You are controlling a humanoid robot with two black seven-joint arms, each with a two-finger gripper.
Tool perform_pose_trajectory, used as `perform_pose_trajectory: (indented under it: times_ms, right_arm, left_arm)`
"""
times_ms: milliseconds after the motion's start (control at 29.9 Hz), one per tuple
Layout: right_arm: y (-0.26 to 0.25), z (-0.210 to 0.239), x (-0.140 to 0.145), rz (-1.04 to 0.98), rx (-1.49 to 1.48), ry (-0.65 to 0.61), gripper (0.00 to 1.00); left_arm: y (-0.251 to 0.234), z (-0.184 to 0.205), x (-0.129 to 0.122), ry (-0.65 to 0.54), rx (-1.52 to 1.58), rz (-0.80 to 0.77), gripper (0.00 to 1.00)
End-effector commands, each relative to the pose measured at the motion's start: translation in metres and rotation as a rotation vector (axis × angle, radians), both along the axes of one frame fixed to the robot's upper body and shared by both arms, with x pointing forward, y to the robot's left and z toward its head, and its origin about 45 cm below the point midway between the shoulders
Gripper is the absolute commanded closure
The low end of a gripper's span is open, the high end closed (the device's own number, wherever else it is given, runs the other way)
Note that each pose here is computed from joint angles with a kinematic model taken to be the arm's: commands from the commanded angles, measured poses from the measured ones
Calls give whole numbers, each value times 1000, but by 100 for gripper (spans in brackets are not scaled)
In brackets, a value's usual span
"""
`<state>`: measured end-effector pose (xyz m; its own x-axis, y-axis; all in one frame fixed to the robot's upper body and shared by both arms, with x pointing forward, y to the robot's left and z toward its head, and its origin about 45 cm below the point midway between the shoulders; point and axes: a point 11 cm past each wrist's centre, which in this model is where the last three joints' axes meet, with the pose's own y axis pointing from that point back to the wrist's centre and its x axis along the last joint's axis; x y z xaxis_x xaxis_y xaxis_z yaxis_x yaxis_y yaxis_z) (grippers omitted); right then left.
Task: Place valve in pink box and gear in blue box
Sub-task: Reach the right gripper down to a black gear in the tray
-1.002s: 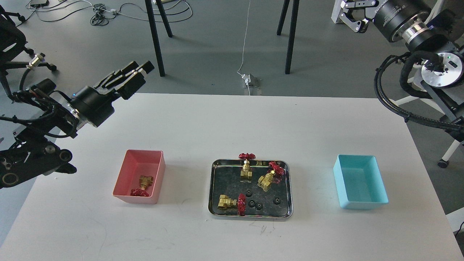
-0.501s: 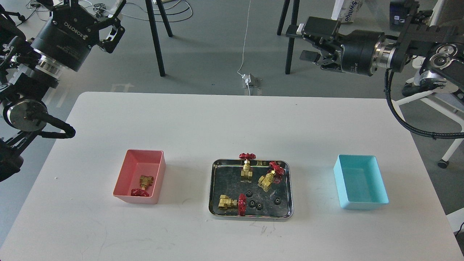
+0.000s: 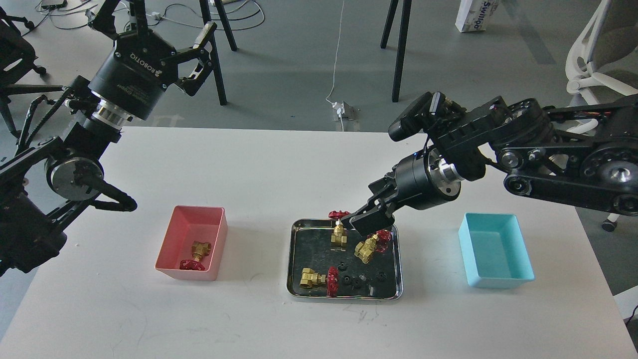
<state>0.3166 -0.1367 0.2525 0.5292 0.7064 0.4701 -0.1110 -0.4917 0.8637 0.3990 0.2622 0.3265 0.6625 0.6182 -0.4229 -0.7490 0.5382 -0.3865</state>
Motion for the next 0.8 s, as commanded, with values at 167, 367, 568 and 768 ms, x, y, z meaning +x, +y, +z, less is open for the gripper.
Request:
perform_pose_trajectory:
  times_ms: [167,367,568,768]
  right_arm:
    - [-23,-35,-12,49,-114,25,0]
    - [-33,-65,19,-57,-152,15,2]
    - [-14,-73,8,14,-157,23,23]
    - [4,-81,1,134,-200,-27,30]
  left_arm:
    - [-10,-5,-2,11,-20,-15,8]
    - [-13,-6,-2,14,-28,-20,8]
    - [-7,-1,1,2,-14,-6,8]
    - [-9,1,1,-3,-17,-9,8]
